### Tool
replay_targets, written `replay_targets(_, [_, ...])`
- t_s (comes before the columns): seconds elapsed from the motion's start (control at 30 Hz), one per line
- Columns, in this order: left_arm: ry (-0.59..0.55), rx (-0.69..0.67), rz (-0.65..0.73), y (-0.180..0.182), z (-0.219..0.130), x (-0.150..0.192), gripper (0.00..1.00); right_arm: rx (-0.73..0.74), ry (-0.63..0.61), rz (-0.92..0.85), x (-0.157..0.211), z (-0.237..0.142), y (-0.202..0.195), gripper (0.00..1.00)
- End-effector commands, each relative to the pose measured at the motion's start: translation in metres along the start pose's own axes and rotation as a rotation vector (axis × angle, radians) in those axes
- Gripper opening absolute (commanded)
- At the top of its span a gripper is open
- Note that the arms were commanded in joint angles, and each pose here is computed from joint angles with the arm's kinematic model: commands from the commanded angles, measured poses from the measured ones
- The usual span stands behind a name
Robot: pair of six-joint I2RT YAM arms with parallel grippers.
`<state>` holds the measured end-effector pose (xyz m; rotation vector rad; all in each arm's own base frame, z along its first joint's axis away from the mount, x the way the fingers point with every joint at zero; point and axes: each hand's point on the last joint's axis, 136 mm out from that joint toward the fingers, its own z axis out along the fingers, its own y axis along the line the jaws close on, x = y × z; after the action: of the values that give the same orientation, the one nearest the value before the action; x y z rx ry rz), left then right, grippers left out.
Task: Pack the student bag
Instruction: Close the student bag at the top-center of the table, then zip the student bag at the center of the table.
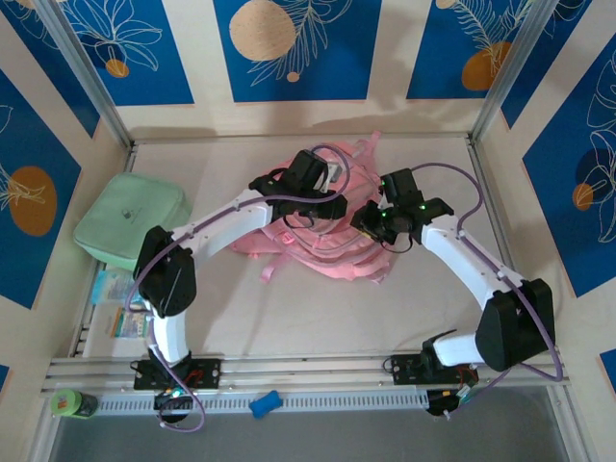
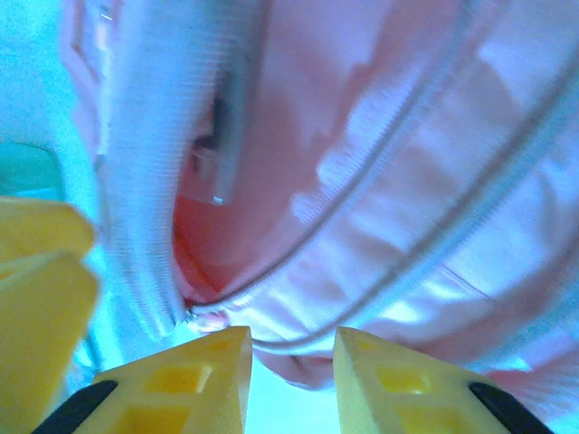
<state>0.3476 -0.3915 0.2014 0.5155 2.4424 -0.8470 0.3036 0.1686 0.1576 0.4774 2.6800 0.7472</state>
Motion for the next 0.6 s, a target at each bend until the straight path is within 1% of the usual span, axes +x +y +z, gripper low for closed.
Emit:
replay_targets(0.0, [-0.084, 0.122, 0.039, -0.026, -0.051, -0.020, 0.39, 0.145, 0.018, -0.081, 0.022, -0.014, -0.021, 0.36])
replay_targets(0.1, [-0.123, 0.099, -0.050, 0.004, -0.063, -0.020, 0.43, 0.196, 0.013, -0.117, 0.037, -0.016, -0.018, 0.42])
replay_targets(0.2, [-0.115, 0.045, -0.137, 0.043, -0.060, -0.013, 0.45, 0.217, 0.032, -0.091, 0.054, -0.009, -0.012, 0.45])
replay_targets(0.23, [-0.110, 0.025, -0.155, 0.054, -0.057, -0.010, 0.45, 0.223, 0.032, -0.073, 0.059, -0.006, -0.009, 0.48])
replay_targets(0.3, [-0.108, -0.010, -0.188, 0.073, -0.051, -0.007, 0.46, 0.214, 0.039, -0.060, 0.069, 0.003, 0.000, 0.55])
replay_targets(0.37, [-0.115, -0.025, -0.224, 0.089, -0.045, -0.005, 0.46, 0.174, 0.034, -0.074, 0.075, 0.014, 0.019, 0.57])
replay_targets(0.4, [-0.115, -0.031, -0.242, 0.095, -0.043, -0.004, 0.46, 0.176, 0.022, -0.080, 0.075, 0.017, 0.026, 0.58])
replay_targets(0.47, [-0.120, -0.024, -0.279, 0.104, -0.038, -0.003, 0.45, 0.223, -0.019, -0.085, 0.072, 0.022, 0.032, 0.57])
replay_targets(0.57, [-0.134, -0.009, -0.307, 0.107, -0.032, -0.001, 0.44, 0.224, -0.061, -0.114, 0.066, 0.030, 0.051, 0.53])
